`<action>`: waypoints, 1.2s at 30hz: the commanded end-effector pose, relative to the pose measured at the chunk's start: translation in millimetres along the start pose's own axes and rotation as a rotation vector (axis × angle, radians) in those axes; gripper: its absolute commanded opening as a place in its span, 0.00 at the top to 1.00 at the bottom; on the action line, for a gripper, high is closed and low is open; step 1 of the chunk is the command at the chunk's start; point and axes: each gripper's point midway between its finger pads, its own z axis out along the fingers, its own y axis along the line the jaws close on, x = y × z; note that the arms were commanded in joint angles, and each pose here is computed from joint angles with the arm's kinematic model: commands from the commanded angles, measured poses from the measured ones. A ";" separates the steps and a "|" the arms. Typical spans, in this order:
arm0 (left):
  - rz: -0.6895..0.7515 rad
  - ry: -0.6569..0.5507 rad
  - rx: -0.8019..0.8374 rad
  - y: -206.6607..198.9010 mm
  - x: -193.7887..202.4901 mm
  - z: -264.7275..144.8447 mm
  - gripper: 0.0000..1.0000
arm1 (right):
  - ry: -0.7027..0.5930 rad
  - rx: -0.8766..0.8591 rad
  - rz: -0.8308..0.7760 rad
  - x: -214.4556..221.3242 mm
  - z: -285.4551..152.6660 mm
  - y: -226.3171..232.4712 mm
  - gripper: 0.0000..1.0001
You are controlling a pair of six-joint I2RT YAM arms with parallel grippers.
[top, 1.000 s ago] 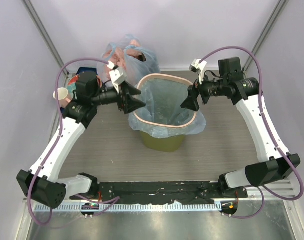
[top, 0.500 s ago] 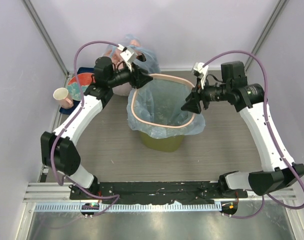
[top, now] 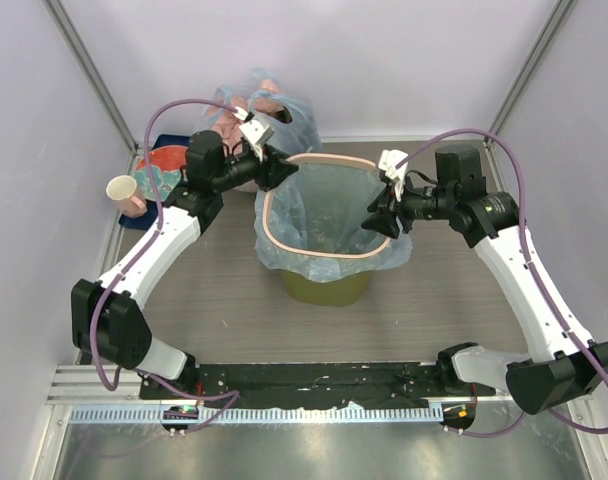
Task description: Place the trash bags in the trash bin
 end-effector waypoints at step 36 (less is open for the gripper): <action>0.139 -0.018 0.065 -22.5 -26.4 -24.3 0.28 | 0.004 -0.024 0.003 -2.3 -2.7 6.0 0.32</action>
